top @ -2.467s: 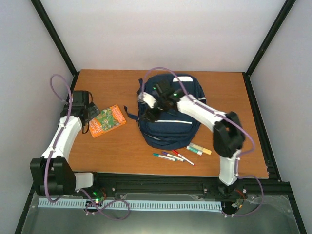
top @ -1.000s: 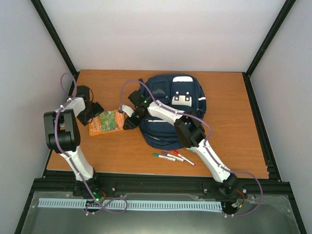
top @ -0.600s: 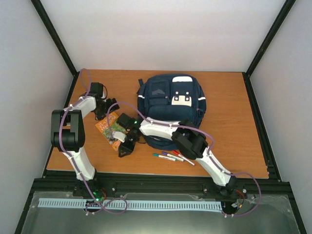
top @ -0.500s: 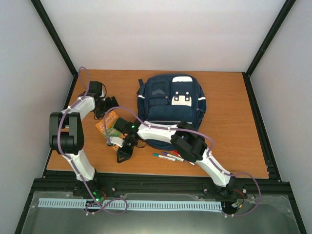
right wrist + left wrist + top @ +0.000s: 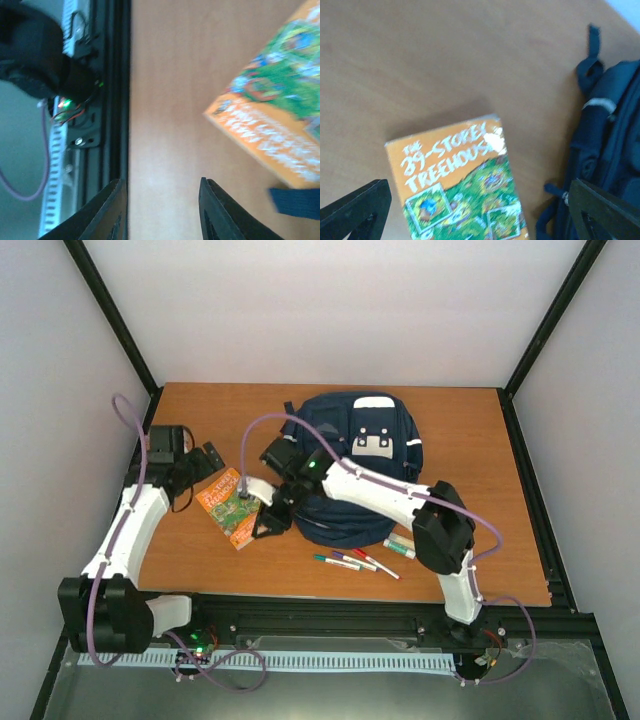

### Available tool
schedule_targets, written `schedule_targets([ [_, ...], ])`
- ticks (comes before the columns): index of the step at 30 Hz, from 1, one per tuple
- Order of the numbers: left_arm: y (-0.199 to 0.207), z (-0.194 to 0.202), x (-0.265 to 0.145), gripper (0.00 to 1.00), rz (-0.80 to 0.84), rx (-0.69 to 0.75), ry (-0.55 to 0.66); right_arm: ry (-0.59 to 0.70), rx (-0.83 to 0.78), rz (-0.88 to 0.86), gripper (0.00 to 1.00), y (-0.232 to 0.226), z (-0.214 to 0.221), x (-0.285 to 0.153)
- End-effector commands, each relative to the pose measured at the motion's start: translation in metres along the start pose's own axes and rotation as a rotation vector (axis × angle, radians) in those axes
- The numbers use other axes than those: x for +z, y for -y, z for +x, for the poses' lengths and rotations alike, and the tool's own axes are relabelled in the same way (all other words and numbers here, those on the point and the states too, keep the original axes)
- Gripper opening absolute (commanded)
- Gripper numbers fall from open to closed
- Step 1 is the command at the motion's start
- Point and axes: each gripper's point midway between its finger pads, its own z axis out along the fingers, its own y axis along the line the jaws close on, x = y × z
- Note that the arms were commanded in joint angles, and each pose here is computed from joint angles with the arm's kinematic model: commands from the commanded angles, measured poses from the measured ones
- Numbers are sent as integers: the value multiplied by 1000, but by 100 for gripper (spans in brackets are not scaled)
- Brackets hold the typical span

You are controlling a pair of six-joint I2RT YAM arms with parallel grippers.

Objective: Pack the student bag
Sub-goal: Adjust the book at the center of the board.

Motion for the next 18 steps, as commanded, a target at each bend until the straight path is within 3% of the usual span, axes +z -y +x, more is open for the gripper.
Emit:
schedule_targets([
  [1,-20,27,0,99,-29,-59,-46,67,3,145,41,52,-17,-31],
  [9,-36,63,15,94,-25,-165,-103,102,95,284,45,148,-33,-22],
  [18,-68,95,32,92,-130,-281,-139,56,164,332,54,209,-22,20],
])
